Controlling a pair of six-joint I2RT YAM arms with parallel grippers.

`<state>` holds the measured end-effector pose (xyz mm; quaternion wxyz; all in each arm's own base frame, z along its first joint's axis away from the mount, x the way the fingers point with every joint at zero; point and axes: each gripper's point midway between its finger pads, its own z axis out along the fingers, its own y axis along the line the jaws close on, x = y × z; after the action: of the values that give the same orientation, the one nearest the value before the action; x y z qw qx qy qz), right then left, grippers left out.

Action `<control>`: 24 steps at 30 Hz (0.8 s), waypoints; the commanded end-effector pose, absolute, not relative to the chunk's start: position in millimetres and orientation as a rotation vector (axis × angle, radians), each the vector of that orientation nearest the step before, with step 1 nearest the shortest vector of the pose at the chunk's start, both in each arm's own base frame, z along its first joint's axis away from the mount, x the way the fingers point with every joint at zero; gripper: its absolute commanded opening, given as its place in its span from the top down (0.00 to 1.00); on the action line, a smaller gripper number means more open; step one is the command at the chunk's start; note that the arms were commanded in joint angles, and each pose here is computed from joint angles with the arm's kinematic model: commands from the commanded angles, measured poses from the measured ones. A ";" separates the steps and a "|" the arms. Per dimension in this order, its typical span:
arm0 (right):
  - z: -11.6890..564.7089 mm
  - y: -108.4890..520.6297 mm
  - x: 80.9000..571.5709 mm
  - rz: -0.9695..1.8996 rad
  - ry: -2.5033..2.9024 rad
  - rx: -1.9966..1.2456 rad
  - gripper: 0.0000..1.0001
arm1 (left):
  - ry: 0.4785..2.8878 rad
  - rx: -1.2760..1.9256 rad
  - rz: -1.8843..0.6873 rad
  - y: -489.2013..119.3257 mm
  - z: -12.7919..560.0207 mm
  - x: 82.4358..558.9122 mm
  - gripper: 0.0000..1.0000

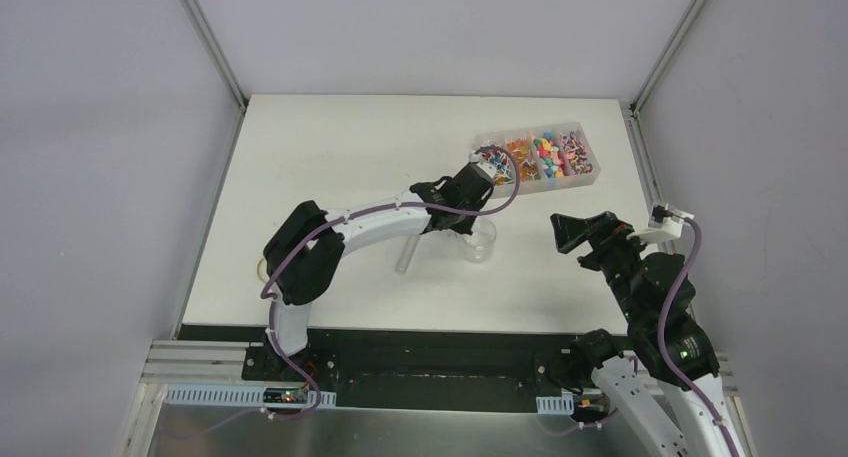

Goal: Pack the candies
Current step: Place the packing bottle at the center of the board.

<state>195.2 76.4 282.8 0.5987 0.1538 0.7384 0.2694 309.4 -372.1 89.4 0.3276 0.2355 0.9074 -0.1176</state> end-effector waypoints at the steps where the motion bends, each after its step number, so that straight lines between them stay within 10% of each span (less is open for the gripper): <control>1: 294.4 74.5 195.6 0.636 1.678 0.375 0.00 | 2.353 0.583 -0.340 -385.4 106.8 312.1 0.97; 24: 282.7 79.6 194.4 0.640 1.709 0.337 0.00 | 2.289 0.370 -0.366 -337.7 163.6 349.2 0.23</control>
<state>195.1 77.0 280.6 0.5964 0.1522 0.7408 0.2689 320.7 -363.3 114.9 0.3364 0.1922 0.9123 -0.1329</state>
